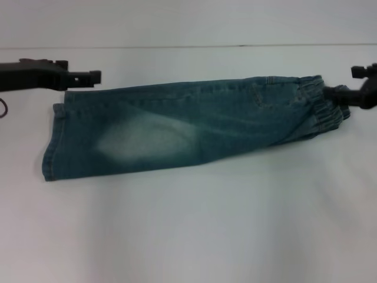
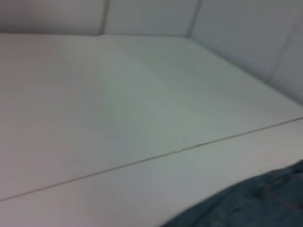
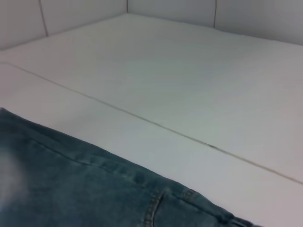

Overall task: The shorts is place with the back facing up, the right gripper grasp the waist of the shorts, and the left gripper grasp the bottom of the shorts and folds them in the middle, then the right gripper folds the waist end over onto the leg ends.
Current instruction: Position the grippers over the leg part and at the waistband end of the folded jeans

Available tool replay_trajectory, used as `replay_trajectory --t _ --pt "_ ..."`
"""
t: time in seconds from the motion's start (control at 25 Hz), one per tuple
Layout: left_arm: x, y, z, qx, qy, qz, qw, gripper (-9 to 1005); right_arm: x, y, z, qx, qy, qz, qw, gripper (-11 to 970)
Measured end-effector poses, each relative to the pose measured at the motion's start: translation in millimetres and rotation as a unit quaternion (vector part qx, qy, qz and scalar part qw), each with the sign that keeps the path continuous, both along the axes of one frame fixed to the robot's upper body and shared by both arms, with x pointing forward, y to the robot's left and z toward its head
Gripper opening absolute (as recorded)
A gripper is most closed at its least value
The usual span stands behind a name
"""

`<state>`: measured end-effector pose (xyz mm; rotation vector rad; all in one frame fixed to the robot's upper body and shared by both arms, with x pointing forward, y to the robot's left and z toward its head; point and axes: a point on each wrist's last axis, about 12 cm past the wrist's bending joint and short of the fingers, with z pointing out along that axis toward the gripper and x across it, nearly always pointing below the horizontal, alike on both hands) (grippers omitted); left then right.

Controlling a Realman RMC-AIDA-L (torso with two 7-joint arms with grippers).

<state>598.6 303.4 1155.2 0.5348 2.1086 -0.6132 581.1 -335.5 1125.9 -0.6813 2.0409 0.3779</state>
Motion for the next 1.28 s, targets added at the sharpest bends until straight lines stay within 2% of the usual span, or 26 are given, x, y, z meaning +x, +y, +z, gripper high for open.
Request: replay_trajectory --t 0.28,0.44,0.6,0.92,1.28 --pt "-34.6 1.9 -3.2 -0.054 -0.013 -0.112 0.992 937 -41.1 -18.7 -26.5 0.041 -0.031 -0.002 0.999 917" --pt "-54.0 1.3 -6.1 -0.074 0.001 -0.198 0.977 937 -57.2 -21.4 -43.1 0.049 -0.036 0.005 0.998 916" --pt "-67.2 3.1 -5.6 -0.098 0.014 -0.255 0.962 936 -65.0 -23.8 -53.4 0.048 -0.038 0.005 0.998 919" --pt "-72.2 5.0 -8.3 -0.105 0.034 -0.259 0.960 935 -71.5 -31.7 -65.4 0.043 -0.067 -0.015 0.997 923" --pt "-71.1 0.3 -9.3 -0.112 0.048 -0.255 0.959 932 -43.7 -18.9 -71.6 0.007 -0.052 -0.005 0.999 920"
